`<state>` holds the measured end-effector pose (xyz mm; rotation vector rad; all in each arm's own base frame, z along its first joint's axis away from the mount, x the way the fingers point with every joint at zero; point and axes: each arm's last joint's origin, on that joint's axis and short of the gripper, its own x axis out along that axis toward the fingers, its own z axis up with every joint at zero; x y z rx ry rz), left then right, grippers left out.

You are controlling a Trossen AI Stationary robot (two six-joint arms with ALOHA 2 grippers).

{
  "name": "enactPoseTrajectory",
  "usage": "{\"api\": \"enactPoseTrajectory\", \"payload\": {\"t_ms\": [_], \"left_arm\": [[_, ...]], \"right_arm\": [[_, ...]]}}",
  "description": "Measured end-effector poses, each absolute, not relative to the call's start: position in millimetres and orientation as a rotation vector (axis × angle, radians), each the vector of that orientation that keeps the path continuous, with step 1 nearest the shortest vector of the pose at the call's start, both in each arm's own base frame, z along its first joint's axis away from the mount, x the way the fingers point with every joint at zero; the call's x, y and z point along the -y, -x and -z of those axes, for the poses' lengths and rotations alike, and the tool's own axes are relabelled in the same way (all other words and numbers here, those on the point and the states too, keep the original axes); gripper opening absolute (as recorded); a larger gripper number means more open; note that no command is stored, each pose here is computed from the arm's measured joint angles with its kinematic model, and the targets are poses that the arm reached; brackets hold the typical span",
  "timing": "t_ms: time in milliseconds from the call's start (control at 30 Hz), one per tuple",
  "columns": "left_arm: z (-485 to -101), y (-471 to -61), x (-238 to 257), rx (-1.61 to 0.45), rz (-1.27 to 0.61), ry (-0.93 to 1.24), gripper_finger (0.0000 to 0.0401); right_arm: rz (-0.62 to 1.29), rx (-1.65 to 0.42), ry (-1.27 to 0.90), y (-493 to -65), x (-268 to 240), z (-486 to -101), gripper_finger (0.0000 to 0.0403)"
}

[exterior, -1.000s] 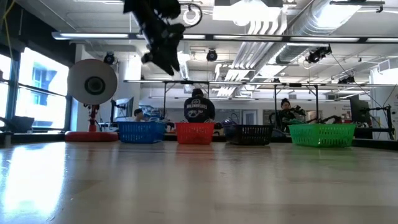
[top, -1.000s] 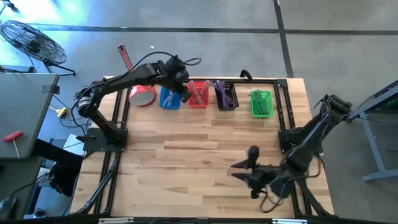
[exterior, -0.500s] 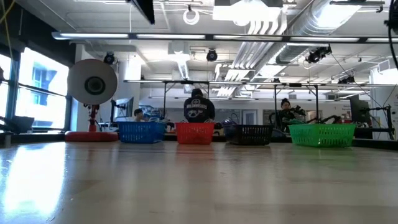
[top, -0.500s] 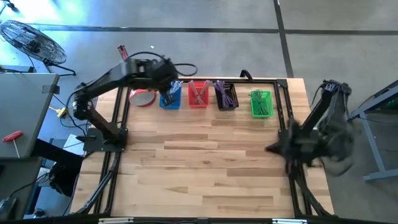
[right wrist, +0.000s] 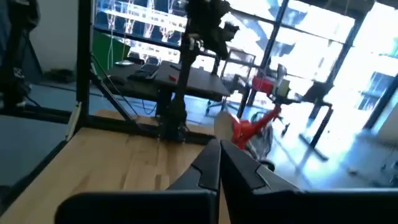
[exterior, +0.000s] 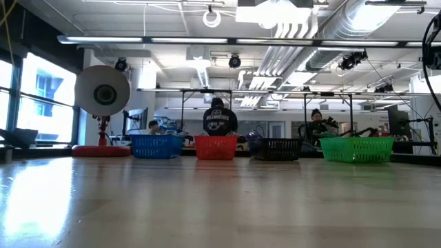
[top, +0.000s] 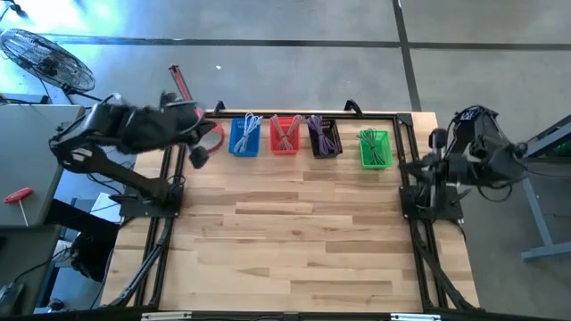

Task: Pick & Place USB Port
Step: Return to Home Position

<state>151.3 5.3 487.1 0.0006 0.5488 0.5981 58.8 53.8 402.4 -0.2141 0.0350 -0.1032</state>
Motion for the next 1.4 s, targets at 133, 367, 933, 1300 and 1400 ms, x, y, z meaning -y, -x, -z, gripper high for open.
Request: {"api": "enactPoseTrajectory", "payload": {"t_ms": [133, 367, 933, 1300, 1400], "left_arm": [[-473.0, -129.4, 6.0, -0.445, -0.640, -0.003, 0.0000], [-425.8, -113.1, 11.5, -0.389, -0.639, 0.027, 0.0000], [-332.7, -94.0, 9.6, -0.325, -0.426, 0.080, 0.0000], [-283.8, -86.9, 12.3, -0.105, -0.198, 0.095, 0.0000], [-268.9, -89.3, 13.2, -0.126, -0.194, 0.074, 0.0000]], "right_arm": [[0.016, -0.067, 0.112, -42.2, -24.8, -390.9, 0.0000], [-0.179, -0.108, 0.013, -23.1, 4.8, -366.5, 0.0000], [-0.493, -0.025, 0.133, -17.4, 1.8, -330.0, 0.0000], [-0.581, 0.045, 0.231, -30.7, -28.2, -304.9, 0.0000], [-0.582, 0.055, 0.233, -32.8, -32.3, -300.6, 0.0000]]}}
